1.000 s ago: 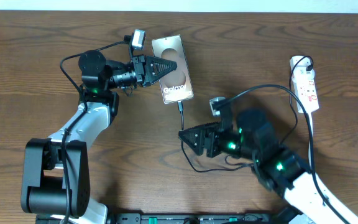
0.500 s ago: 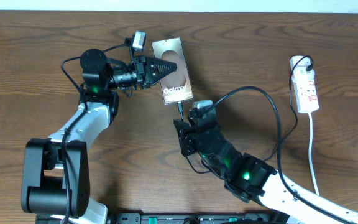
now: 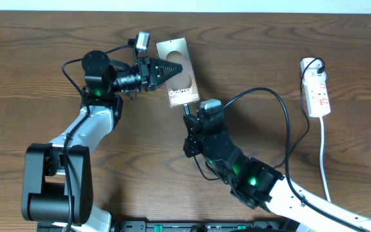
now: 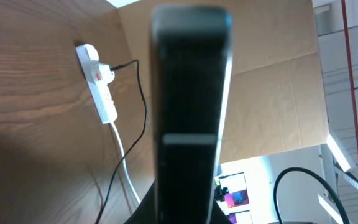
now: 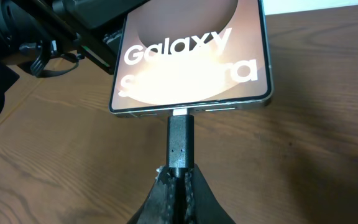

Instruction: Plug charger to phone and switch on socket

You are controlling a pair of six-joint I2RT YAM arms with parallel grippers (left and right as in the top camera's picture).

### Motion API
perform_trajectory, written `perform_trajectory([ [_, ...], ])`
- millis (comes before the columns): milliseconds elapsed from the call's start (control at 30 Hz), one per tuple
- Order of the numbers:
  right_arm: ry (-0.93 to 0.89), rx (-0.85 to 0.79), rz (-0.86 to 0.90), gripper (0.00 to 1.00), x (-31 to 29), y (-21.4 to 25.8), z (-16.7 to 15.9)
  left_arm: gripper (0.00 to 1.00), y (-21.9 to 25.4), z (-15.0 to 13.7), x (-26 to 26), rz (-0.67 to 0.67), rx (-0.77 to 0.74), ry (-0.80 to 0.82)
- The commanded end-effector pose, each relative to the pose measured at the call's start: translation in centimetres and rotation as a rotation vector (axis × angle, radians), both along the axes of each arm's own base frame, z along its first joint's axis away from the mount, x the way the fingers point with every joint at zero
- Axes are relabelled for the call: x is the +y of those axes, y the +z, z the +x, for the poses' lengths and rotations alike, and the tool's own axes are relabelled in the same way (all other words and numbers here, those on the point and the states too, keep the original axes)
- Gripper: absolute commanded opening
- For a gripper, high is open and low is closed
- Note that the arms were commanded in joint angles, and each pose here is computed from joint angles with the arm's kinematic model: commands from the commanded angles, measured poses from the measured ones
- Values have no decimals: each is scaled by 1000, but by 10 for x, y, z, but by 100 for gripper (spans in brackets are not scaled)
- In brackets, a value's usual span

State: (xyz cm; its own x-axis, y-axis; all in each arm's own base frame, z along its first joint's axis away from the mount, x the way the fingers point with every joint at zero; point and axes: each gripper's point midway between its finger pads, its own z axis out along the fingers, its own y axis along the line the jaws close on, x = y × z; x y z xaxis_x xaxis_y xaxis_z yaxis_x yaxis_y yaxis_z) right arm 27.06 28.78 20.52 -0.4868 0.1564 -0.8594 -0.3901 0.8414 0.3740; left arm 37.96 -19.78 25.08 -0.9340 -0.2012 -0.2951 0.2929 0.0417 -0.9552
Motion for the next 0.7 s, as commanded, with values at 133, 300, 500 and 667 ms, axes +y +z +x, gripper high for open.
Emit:
perform_trajectory([
  [133,-53,-69,65,1,0,33,16,7,7,-24,-5,15,-77,-143],
  [300,-74,-86,74,1,-2,47,27,7,6,-31,-5,20,-97,-186],
  [500,-78,-87,51,1,6,50,44,8,6,-40,-6,23,-115,-236],
  [667,-76,-115,31,1,15,63,61,8,7,-42,-6,23,-119,-243],
])
